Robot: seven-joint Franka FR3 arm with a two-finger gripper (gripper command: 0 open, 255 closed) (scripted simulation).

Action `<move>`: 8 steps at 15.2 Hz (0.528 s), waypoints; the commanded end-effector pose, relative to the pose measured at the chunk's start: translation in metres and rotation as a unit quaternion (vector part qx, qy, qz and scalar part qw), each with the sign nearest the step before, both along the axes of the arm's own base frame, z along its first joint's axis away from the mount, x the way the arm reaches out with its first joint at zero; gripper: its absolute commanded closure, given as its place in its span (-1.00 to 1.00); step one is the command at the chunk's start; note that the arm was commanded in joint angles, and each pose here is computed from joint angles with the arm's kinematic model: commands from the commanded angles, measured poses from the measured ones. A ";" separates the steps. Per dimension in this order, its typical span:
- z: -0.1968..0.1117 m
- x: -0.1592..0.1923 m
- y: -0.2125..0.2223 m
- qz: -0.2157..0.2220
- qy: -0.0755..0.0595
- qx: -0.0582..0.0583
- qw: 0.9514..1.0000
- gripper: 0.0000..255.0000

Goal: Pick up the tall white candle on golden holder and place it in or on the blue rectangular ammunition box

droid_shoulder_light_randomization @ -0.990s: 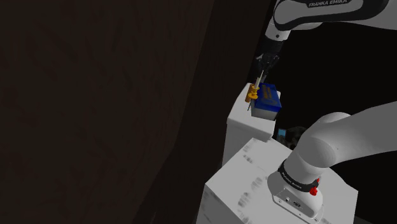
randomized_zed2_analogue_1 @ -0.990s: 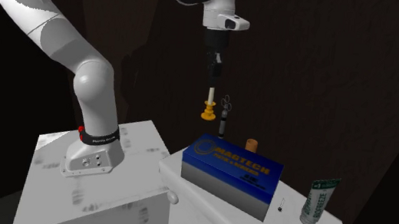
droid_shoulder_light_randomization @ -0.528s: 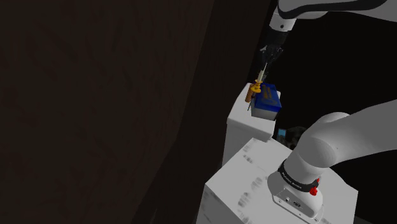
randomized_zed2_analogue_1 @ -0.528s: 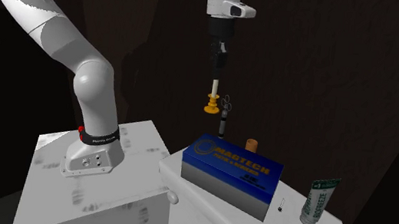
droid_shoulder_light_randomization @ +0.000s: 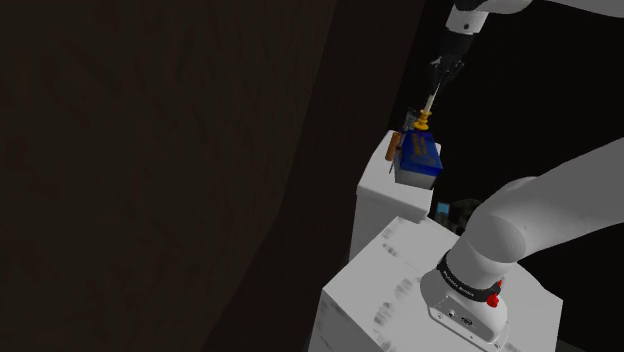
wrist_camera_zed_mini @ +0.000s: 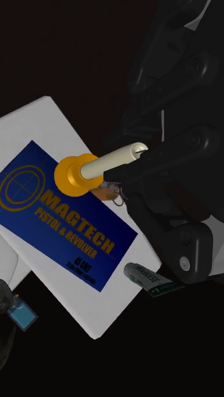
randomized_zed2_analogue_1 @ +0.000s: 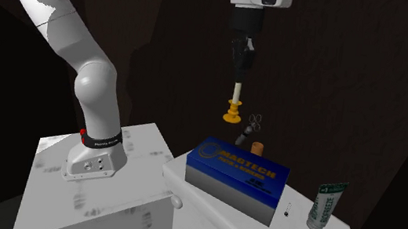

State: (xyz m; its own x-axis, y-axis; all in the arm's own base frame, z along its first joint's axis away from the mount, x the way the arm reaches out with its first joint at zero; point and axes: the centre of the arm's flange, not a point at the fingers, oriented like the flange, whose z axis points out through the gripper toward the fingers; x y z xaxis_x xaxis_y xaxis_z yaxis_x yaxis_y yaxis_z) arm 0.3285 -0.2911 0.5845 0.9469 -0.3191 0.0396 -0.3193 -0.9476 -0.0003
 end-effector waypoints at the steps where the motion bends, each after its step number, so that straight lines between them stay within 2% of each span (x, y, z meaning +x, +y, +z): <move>1: 0.010 -0.001 -0.025 0.001 0.000 0.000 1.000 1.00; 4: 0.023 -0.002 -0.067 0.001 0.000 0.000 1.000 1.00; 8: 0.002 -0.002 -0.067 0.001 0.000 0.000 1.000 1.00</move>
State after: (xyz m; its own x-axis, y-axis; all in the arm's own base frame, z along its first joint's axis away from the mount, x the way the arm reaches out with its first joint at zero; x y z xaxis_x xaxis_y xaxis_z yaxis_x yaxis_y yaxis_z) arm 0.3259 -0.3574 0.5916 0.9472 -0.3183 0.0394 -0.3185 -0.9479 0.0004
